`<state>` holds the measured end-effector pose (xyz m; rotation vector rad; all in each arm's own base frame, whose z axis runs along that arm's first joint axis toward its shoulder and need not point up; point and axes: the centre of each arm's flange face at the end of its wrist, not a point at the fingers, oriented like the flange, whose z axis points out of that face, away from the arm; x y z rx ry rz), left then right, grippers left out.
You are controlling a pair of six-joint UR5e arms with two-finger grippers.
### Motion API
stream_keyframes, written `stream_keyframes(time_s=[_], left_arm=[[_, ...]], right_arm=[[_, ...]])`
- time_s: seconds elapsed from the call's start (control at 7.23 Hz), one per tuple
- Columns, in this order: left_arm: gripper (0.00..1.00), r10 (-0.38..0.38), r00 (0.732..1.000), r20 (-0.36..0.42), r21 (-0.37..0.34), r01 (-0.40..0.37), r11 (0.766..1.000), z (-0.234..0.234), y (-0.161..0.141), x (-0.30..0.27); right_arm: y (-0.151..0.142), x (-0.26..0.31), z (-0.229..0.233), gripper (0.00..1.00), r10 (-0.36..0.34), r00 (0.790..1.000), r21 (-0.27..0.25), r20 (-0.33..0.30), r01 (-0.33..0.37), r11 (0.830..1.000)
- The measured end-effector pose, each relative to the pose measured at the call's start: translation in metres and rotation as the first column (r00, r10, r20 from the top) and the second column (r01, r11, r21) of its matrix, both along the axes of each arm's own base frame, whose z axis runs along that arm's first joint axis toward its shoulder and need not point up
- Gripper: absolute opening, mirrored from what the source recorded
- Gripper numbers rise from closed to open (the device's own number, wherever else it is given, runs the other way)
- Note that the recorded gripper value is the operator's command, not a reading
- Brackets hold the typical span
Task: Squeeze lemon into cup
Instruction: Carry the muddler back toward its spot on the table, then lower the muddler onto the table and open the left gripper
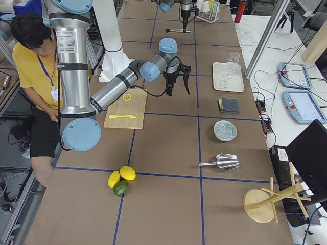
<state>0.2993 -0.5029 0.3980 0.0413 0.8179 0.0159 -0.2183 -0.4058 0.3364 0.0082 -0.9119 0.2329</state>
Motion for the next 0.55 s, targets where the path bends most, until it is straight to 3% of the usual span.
stream_keyframes(time_s=[0.28,0.55], left_arm=[[0.0,0.0,0.998,0.063,-0.077,0.005,0.997,0.066,-0.006,0.001],[0.0,0.011,0.998,0.066,-0.066,-0.006,0.998,0.104,0.002,-0.006]], right_arm=[[0.0,0.0,-0.001,1.0,0.0,1.0,0.002,0.002,0.0,1.0],[0.0,0.0,-0.001,1.0,0.001,1.0,0.005,0.003,-0.001,1.0]])
